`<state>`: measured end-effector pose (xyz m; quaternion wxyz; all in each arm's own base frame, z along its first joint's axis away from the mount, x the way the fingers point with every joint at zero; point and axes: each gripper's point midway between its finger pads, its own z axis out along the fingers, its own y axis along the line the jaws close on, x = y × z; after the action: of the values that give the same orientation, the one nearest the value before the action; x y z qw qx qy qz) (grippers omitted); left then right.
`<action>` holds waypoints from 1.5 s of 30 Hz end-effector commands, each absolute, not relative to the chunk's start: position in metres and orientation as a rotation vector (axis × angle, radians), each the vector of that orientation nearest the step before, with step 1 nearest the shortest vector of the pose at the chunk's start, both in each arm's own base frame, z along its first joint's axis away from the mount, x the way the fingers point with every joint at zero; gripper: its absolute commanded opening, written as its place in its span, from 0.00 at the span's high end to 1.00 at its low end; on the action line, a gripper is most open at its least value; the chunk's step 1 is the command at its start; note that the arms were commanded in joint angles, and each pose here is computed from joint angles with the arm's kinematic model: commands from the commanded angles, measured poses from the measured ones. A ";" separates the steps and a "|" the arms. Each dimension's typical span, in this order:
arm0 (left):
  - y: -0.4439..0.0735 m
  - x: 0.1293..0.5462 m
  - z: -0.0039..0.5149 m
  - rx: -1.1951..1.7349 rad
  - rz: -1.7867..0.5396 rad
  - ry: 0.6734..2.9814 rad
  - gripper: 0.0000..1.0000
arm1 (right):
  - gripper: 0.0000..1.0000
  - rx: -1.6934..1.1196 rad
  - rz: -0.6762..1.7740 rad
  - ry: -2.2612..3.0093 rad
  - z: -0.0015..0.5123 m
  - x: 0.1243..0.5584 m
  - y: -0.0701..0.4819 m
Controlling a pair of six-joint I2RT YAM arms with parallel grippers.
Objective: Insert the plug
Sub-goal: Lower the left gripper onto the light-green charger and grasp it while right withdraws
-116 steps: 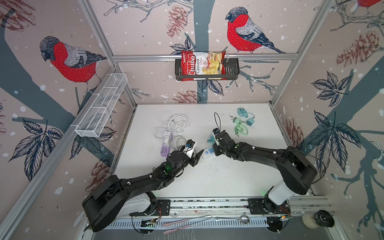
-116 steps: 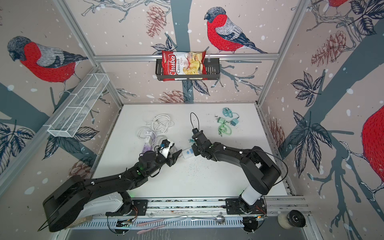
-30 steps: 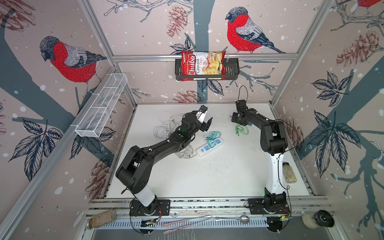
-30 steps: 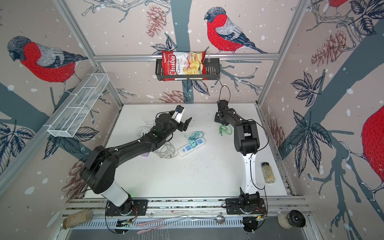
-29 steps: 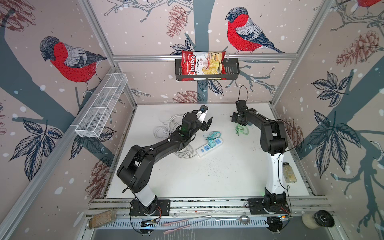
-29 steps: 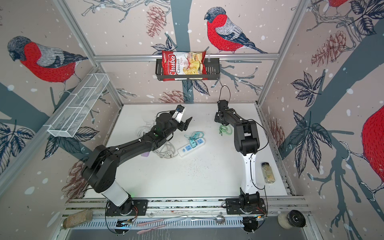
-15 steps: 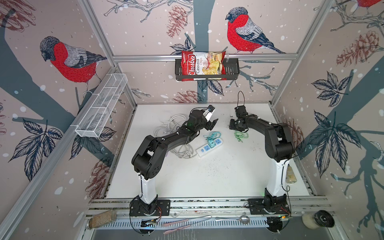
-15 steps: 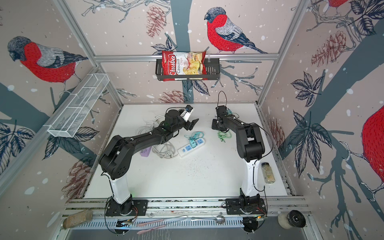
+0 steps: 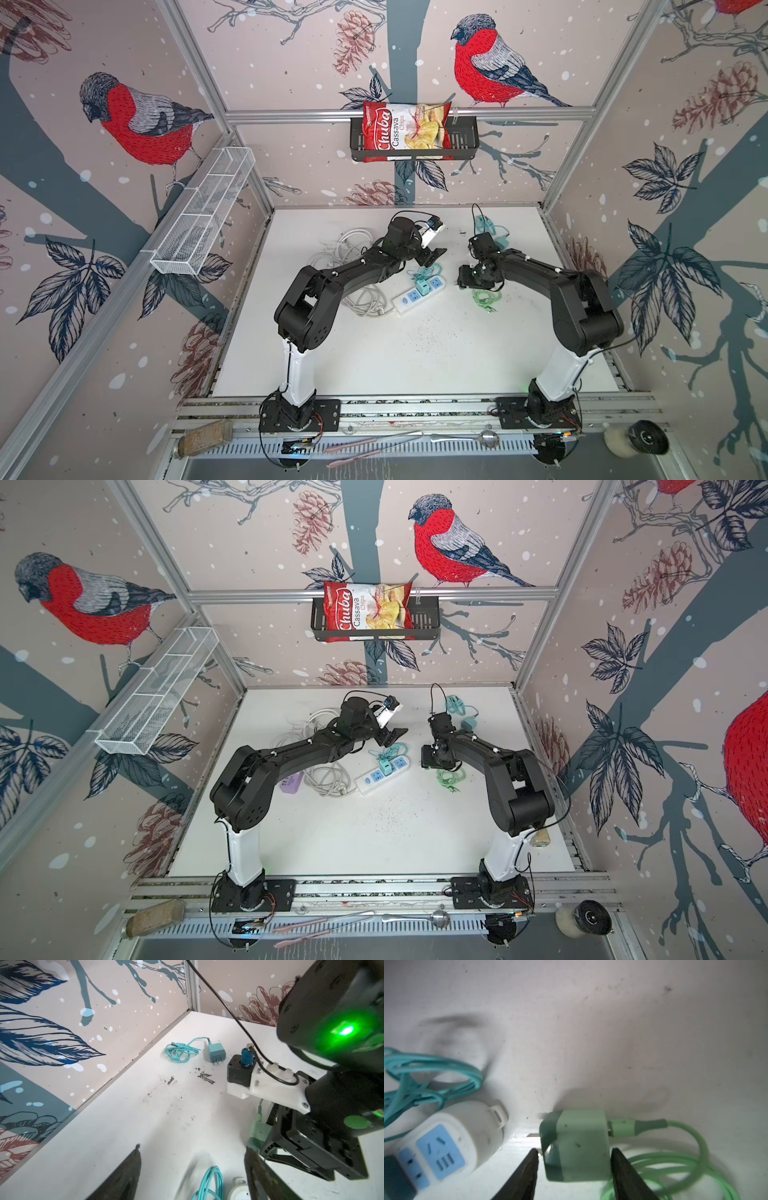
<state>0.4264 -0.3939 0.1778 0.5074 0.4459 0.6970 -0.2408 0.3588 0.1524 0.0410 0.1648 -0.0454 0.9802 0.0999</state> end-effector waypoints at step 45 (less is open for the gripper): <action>-0.479 0.363 0.048 1.619 -0.464 1.895 0.36 | 0.33 0.366 0.566 2.432 0.117 0.335 0.042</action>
<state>0.3536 -0.4780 0.0430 0.2832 0.6174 0.7093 -0.1882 0.3314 0.0390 0.1115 0.2911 0.1512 0.9220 0.2057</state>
